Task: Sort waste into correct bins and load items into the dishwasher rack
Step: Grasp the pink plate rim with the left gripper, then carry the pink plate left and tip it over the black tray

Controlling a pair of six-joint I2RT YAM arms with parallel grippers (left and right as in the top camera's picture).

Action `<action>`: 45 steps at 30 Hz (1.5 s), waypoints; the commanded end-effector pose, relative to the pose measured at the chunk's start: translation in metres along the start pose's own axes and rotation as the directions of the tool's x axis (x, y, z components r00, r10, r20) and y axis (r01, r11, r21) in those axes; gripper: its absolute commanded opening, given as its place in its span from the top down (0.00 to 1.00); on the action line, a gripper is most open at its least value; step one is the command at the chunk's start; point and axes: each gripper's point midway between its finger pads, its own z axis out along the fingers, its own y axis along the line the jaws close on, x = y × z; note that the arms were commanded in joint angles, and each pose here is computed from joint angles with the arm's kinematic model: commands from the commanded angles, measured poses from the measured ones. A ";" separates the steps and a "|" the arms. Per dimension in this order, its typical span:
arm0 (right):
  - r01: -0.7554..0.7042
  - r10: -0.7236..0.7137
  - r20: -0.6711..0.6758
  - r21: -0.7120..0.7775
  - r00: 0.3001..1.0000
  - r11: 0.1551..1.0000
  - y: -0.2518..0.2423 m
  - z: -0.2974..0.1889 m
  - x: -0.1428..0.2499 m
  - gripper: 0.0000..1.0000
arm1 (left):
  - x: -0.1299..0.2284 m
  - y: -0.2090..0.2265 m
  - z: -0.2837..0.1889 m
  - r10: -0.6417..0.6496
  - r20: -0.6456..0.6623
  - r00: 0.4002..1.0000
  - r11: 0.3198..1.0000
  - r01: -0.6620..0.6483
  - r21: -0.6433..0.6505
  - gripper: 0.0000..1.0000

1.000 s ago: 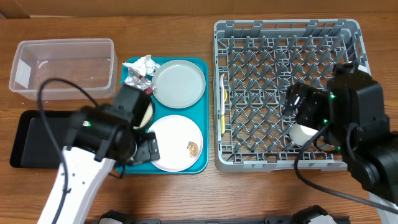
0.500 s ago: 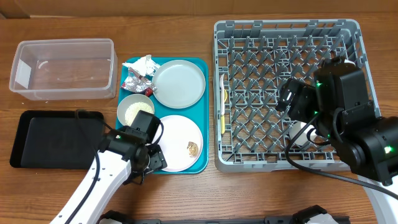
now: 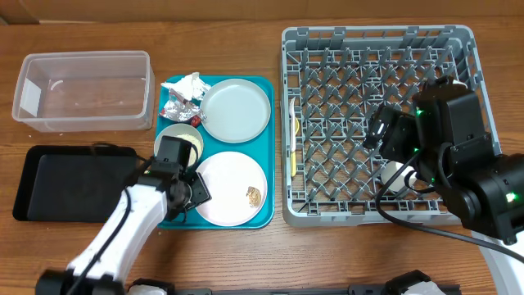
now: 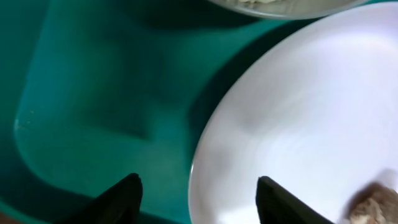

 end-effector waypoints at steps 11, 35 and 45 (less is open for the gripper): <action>-0.008 0.008 0.016 0.000 1.000 1.000 -0.001 -0.003 -0.004 0.00 | 0.000 0.009 0.024 0.044 -0.035 0.998 0.997 -0.046 -0.059 0.92; -0.008 0.008 0.013 0.002 1.000 1.000 -0.002 -0.003 -0.003 0.00 | -0.013 -0.004 -0.072 0.044 0.003 0.999 0.998 -0.044 0.037 0.96; -0.006 0.006 0.010 0.004 1.000 1.000 -0.002 -0.003 -0.002 0.00 | -0.015 0.029 -0.130 -0.086 0.169 0.982 0.996 0.082 0.034 0.96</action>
